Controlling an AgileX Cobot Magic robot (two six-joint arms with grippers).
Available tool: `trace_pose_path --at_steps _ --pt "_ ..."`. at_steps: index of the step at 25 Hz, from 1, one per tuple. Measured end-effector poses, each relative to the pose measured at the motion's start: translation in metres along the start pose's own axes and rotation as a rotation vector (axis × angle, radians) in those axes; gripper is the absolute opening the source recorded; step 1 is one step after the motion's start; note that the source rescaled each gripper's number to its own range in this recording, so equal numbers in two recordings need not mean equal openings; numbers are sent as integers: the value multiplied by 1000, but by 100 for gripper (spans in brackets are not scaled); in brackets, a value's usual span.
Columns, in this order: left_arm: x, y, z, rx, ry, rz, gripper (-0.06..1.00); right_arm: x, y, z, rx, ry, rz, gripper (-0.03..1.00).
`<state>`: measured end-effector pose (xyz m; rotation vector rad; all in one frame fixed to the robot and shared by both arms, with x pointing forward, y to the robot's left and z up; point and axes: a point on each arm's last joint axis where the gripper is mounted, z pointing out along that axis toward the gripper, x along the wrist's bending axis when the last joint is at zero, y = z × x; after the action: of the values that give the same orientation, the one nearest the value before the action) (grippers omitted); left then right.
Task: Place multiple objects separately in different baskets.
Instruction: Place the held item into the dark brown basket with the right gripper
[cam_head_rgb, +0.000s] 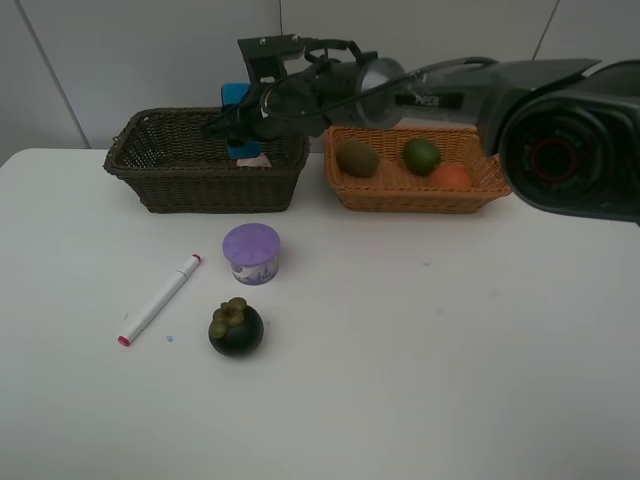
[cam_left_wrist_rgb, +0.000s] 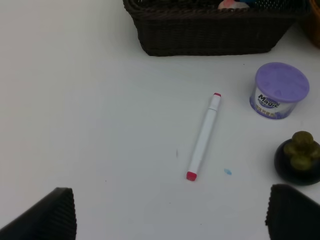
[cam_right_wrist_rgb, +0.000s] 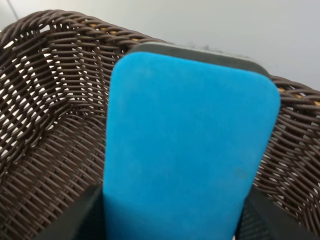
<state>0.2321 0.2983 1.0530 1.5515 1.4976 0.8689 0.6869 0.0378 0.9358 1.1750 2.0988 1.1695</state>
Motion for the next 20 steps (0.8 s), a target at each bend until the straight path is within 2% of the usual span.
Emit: trace_pose_path --at_steps 2,3,5,6,8,20 --pt "0 0 0 0 0 0 100 0 1 -1 0 -1 0 40" --pt "0 0 0 0 0 0 100 0 2 -2 2 -3 1 49" --pt "0 0 0 0 0 0 100 -1 5 -5 -2 -5 0 79" --pt "0 0 0 0 0 0 100 -1 8 -6 -8 -5 -2 87" --pt "0 0 0 0 0 0 100 0 12 -10 -18 -7 -15 95" --pt "0 0 0 0 0 0 100 -1 15 -13 -12 -18 -28 100"
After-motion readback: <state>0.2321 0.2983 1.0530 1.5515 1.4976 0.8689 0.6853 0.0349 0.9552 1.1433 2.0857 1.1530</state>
